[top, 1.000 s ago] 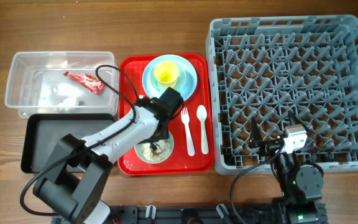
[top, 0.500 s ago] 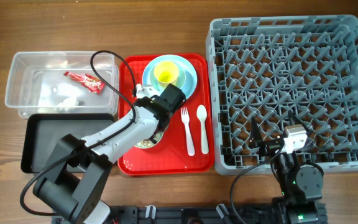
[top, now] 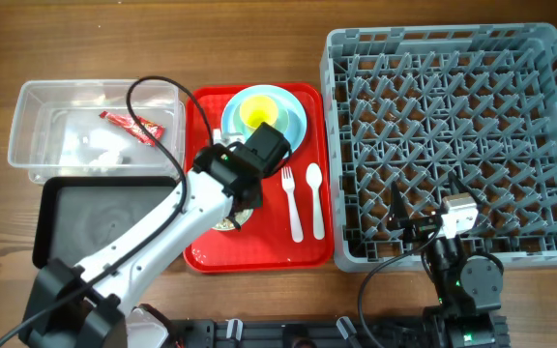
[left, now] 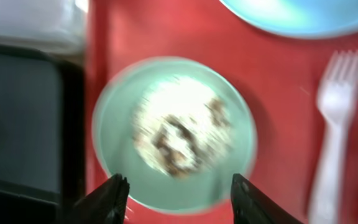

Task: Sort waste into correct bins and load items into the dishwasher rack
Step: 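Grasp the rim of the green rice bowl with the left gripper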

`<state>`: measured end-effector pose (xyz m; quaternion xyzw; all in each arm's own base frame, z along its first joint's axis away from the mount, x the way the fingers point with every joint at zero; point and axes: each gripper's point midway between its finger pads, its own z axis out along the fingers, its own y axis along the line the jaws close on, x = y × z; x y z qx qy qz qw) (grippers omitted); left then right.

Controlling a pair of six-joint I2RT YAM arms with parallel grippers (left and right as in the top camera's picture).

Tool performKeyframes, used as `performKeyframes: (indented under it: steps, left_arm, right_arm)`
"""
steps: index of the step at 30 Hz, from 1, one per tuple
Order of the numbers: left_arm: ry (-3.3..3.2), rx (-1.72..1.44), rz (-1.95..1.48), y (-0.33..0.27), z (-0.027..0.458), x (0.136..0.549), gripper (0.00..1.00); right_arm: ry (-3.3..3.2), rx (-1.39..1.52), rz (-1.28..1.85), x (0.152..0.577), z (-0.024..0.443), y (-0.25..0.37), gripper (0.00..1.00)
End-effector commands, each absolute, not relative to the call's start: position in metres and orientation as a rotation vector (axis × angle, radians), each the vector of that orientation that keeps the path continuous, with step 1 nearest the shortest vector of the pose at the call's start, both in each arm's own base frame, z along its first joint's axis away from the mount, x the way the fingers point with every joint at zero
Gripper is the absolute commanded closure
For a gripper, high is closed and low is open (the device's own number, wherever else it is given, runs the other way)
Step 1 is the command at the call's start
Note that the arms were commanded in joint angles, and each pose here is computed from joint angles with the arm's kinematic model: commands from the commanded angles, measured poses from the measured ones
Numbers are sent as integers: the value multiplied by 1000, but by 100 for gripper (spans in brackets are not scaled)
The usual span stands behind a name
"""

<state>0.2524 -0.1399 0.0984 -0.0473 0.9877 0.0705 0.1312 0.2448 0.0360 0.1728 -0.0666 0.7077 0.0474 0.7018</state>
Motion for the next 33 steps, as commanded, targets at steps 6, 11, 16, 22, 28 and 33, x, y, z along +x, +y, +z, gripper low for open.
performKeyframes:
  steps: [6,11,16,22,28,33]
  left_arm:
    - [2922,-16,32,-181,87,234,48]
    - [2890,0,53,-179,74,235,57]
    - [2857,-7,43,-178,56,237,65]
    - [2817,-16,-11,-182,41,242,69]
    - [2766,-29,28,-174,33,247,72]
    - [2756,-32,24,-173,30,248,72]
  right_arm:
    - [1569,-140,109,245,174,36,0]
    - [1569,-140,109,245,174,36,0]
    - [1569,-140,108,245,174,36,0]
    - [1569,-140,109,245,174,36,0]
    - [1569,-140,109,245,174,36,0]
    - [1569,-140,109,245,174,36,0]
